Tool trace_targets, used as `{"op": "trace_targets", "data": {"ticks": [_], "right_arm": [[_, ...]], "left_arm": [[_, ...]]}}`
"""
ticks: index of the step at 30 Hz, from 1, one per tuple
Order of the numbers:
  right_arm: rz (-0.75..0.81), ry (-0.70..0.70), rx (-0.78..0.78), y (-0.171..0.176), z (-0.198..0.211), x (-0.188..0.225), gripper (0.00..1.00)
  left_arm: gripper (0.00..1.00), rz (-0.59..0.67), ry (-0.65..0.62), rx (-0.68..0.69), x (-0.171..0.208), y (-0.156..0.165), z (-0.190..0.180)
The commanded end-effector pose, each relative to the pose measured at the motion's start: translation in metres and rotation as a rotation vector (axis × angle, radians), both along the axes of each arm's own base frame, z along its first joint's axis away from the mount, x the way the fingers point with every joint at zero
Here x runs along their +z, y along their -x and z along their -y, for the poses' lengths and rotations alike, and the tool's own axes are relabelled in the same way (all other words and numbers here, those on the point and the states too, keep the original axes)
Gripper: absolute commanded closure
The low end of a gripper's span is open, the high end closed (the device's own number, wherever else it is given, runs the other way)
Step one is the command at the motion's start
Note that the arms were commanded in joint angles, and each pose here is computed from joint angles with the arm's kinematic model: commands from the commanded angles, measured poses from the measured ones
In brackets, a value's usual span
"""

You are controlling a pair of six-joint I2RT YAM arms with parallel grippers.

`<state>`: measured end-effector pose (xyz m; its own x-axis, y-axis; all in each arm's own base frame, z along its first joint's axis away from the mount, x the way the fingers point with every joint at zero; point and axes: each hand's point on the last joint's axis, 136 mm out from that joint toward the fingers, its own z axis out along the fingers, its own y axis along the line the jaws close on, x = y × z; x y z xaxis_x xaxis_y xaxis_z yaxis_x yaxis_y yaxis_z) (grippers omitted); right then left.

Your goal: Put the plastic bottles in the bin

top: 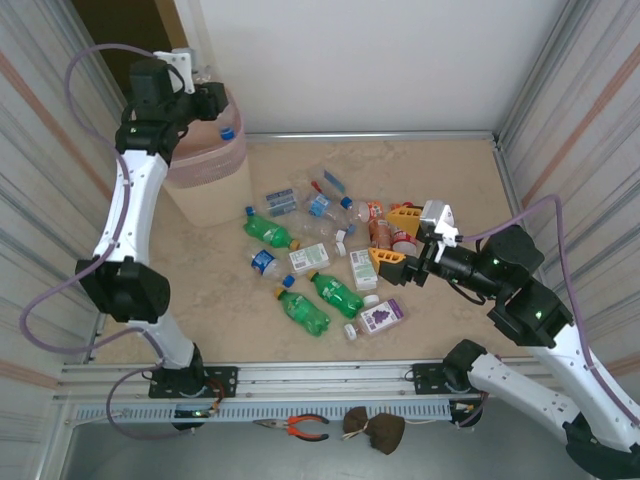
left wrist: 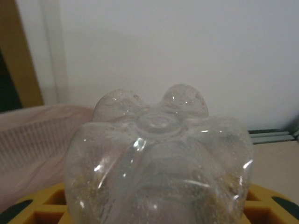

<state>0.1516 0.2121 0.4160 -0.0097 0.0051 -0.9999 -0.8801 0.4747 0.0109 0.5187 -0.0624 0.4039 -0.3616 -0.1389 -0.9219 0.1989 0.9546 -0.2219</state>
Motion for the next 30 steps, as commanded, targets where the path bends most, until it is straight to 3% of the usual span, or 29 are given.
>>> {"op": "trace_targets", "data": {"ticks": [1, 5, 8, 14, 21, 30], "right_arm": [[0.031, 0.007, -0.013, 0.000, 0.002, 0.009, 0.28], [0.020, 0.014, -0.017, -0.003, 0.000, 0.004, 0.29], [0.011, 0.017, -0.019, -0.005, -0.001, 0.002, 0.29], [-0.008, 0.021, -0.026, -0.009, -0.003, -0.002, 0.30], [-0.022, 0.032, -0.030, -0.015, -0.007, -0.010, 0.30], [-0.043, 0.043, -0.021, -0.022, -0.015, -0.018, 0.30]], "left_arm": [[0.53, -0.055, 0.055, 0.080, -0.012, -0.008, -0.020], [0.51, -0.152, 0.055, 0.122, -0.049, -0.019, -0.026], [0.42, -0.228, 0.048, 0.121, -0.078, -0.026, -0.025], [0.38, -0.436, 0.001, 0.178, -0.143, -0.033, -0.035], [0.37, -0.651, -0.082, 0.164, -0.218, -0.030, -0.031], [0.29, -0.844, -0.139, 0.141, -0.280, -0.021, -0.029]]}}
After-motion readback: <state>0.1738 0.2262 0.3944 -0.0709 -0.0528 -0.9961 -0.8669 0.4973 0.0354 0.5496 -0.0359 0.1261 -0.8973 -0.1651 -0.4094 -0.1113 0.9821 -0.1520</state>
